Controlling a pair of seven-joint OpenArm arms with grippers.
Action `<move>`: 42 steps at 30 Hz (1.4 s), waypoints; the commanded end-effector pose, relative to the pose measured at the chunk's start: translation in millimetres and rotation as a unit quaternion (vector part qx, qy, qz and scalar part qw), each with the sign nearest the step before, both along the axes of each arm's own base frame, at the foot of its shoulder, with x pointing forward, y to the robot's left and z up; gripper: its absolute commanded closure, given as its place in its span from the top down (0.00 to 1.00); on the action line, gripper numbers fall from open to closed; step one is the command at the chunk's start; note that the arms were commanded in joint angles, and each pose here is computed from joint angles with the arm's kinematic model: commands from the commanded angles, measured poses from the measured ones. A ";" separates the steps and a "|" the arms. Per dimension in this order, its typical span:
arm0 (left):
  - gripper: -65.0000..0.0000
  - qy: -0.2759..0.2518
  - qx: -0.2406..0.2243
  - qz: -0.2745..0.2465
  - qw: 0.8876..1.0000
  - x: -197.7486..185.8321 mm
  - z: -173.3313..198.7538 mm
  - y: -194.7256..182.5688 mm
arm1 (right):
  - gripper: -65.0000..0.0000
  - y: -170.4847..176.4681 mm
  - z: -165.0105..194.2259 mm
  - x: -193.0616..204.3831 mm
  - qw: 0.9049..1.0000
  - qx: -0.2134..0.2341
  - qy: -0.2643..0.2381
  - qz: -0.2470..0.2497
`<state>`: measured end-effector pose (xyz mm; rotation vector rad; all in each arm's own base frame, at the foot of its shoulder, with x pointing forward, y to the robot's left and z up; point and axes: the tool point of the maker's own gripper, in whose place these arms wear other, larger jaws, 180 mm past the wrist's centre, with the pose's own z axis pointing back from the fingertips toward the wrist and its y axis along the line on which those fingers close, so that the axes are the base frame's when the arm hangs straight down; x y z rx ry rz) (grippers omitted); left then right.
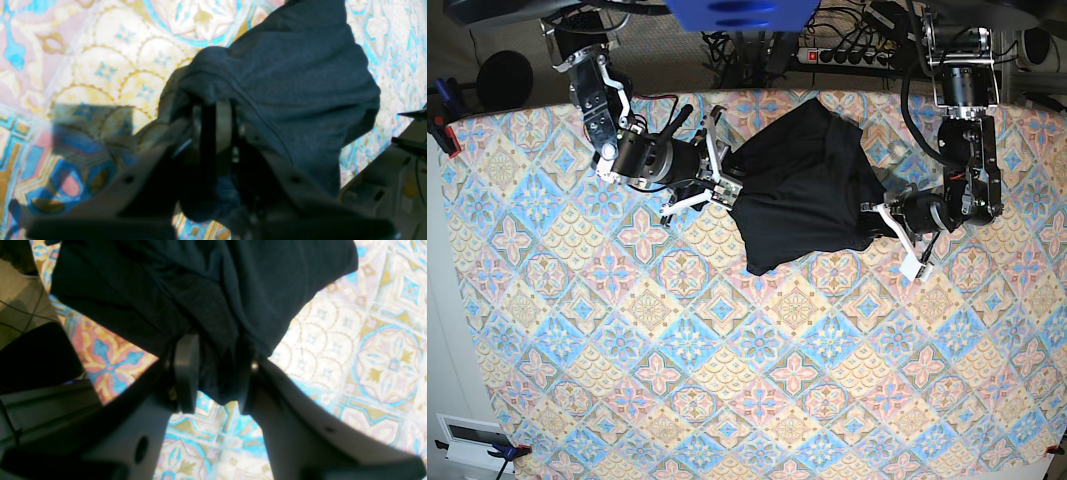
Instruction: Layout the t-shirt on the table in an organized manner, then fold the t-shirt properly
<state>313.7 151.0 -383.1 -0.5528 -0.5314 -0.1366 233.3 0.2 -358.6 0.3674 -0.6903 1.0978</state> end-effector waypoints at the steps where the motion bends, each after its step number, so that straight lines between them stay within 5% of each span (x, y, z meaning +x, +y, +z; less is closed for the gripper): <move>1: 0.12 -0.026 -0.011 0.000 1.000 11.2 16.0 -0.5 | 0.27 4.2 11.9 6.5 1.000 0.019 -0.019 0.003; 7: 0.13 -0.024 -0.022 -0.001 0.999 8.9 16.3 -3.7 | 0.27 17.5 15.1 2.3 0.999 0.043 -0.023 0.019; 17: 0.13 -0.018 -0.026 -0.001 1.000 3.9 11.9 -6.4 | 0.27 32.2 -10.8 -9.7 0.991 -0.051 -0.084 0.088; 31: 0.13 -0.017 -0.034 -0.001 0.999 3.3 11.1 -12.4 | 0.27 32.4 -23.1 -10.8 0.993 -0.046 -0.070 0.083; 37: 0.13 -0.016 -0.034 -0.001 0.999 3.2 10.7 -12.3 | 0.27 65.8 -7.7 -1.8 0.994 0.007 -0.078 0.078; 42: 0.13 -0.015 -0.034 -0.001 0.999 3.0 10.3 -12.2 | 0.27 67.3 0.1 10.2 0.992 0.009 -0.094 0.078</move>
